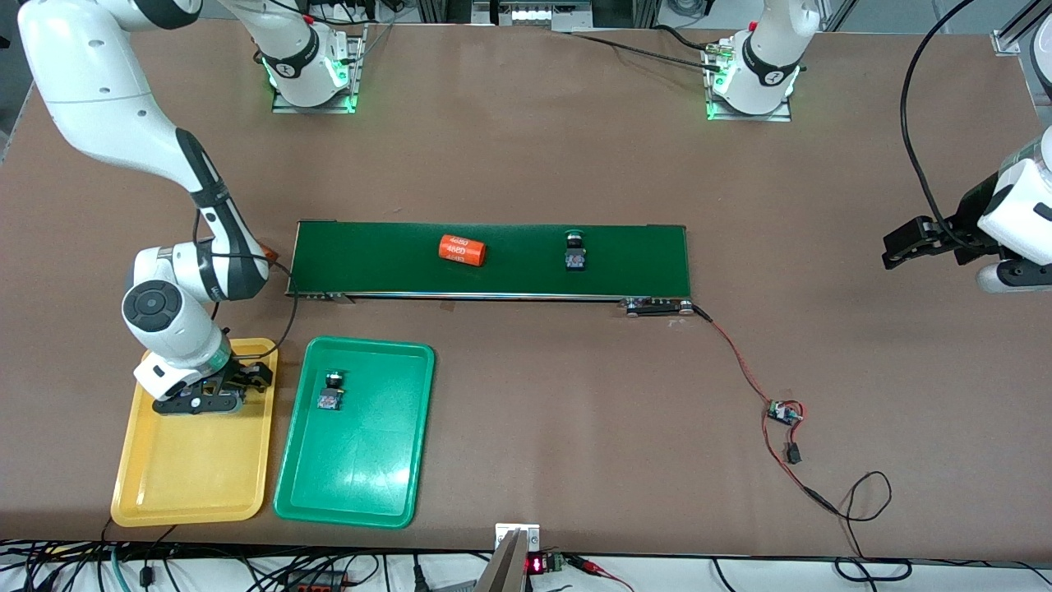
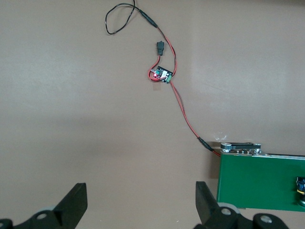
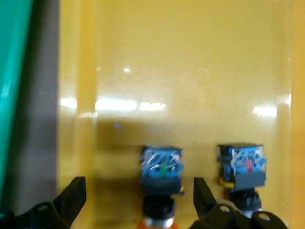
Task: Sort buttons by color to trays
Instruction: 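Move the right gripper back along the belt and grasp the next button, then carry the held button over the green tray with the right gripper, then lower the button into the green tray and open the right gripper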
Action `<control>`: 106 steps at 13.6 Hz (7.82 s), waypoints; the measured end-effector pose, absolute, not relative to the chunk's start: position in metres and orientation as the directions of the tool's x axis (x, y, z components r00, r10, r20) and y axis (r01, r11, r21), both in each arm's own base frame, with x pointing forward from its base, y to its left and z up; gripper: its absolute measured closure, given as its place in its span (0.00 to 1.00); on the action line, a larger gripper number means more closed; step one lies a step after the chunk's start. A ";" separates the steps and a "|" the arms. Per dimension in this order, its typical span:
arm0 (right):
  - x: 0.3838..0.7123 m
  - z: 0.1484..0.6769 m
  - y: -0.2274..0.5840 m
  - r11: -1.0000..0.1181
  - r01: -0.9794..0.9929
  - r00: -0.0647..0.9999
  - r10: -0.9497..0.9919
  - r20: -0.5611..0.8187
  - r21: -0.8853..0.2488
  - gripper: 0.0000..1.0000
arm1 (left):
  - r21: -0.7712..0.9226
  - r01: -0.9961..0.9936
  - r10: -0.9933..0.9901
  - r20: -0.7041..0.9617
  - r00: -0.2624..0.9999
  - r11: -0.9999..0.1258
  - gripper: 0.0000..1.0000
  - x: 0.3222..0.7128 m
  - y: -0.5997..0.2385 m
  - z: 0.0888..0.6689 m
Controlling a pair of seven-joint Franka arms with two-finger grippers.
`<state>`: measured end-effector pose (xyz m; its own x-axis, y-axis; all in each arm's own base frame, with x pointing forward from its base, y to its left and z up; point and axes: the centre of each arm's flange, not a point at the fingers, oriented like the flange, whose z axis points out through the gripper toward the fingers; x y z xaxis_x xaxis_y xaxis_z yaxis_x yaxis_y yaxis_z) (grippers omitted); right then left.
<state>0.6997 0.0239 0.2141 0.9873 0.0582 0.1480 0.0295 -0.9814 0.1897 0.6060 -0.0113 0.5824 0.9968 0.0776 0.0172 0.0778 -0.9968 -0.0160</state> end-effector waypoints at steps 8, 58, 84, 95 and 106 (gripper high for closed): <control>0.637 0.343 0.163 -0.991 -0.119 0.992 -0.121 -0.035 0.058 0.00 | -0.016 0.085 0.085 0.017 0.996 -0.996 0.00 0.606 -0.011 0.582; 0.440 0.276 0.417 -0.985 -0.164 0.986 -0.165 0.017 -0.048 0.00 | -0.006 0.071 0.071 0.003 0.997 -0.997 0.00 0.604 0.006 0.575; 0.537 0.298 0.377 -0.990 -0.139 0.984 -0.137 0.114 0.006 0.67 | -0.012 0.056 0.056 -0.027 0.998 -0.998 0.00 0.577 0.020 0.599; 0.683 0.251 0.276 -0.996 -0.086 0.970 -0.077 0.232 0.027 0.67 | -0.009 0.018 0.018 -0.025 1.000 -1.000 0.00 0.577 -0.001 0.600; 0.690 0.206 0.261 -0.996 -0.081 0.968 -0.067 0.240 0.047 0.37 | -0.009 0.020 0.020 -0.025 0.999 -1.000 0.00 0.577 0.000 0.600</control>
